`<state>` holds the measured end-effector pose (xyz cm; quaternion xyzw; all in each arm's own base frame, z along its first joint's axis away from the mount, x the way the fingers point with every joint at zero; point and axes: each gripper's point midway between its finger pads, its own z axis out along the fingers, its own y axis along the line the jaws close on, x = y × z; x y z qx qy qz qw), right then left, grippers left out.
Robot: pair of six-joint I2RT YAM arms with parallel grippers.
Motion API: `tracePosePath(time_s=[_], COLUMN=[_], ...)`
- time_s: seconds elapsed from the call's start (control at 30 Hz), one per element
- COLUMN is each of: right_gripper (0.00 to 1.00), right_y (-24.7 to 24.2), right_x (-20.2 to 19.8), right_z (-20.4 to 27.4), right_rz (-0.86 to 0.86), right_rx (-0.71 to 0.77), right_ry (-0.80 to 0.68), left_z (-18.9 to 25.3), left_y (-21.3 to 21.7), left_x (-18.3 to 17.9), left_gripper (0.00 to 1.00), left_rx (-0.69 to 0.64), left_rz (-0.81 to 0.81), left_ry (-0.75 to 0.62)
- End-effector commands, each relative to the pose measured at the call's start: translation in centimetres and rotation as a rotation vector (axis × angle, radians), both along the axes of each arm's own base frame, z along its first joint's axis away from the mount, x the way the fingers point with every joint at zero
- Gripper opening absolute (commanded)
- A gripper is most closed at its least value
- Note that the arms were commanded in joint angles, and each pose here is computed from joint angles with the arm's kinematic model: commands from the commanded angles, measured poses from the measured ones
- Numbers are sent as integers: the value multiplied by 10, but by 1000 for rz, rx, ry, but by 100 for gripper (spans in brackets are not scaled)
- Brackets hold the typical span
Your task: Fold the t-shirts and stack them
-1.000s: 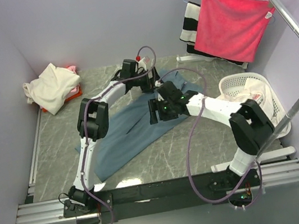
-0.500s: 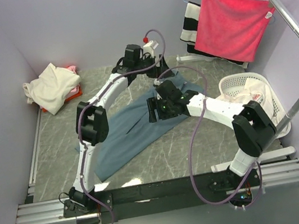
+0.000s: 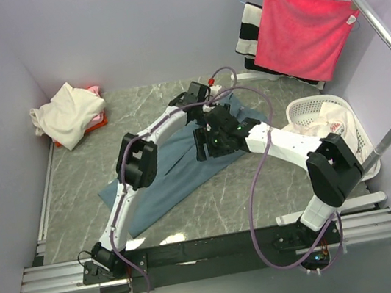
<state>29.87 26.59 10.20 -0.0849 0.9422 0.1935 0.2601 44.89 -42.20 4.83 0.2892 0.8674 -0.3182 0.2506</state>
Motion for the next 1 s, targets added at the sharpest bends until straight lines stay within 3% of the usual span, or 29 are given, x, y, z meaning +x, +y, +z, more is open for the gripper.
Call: tracePosePath(time_s=[0.0,0.17,0.43,0.73,0.97], right_gripper=[81,81,81,83,84], right_y=[9,14,53,126,186], right_x=[4,-1,-19,-43,-46], right_z=[8,5,14,8,1], right_rz=[13,39,202,451,616], right_rx=[14,18,106,78,88], right_ry=[-19,-8,-19,-77,-85], left_z=[-18,-43,-16,32,34], left_y=[35,87,175,193,190], left_x=[20,51,104,121,114], left_gripper=[99,99,99,99,100], left_rx=[200,360,194,36,-11], left_rz=[71,209,429,476,466], left_ry=[-92,-111,-51,-76,-46])
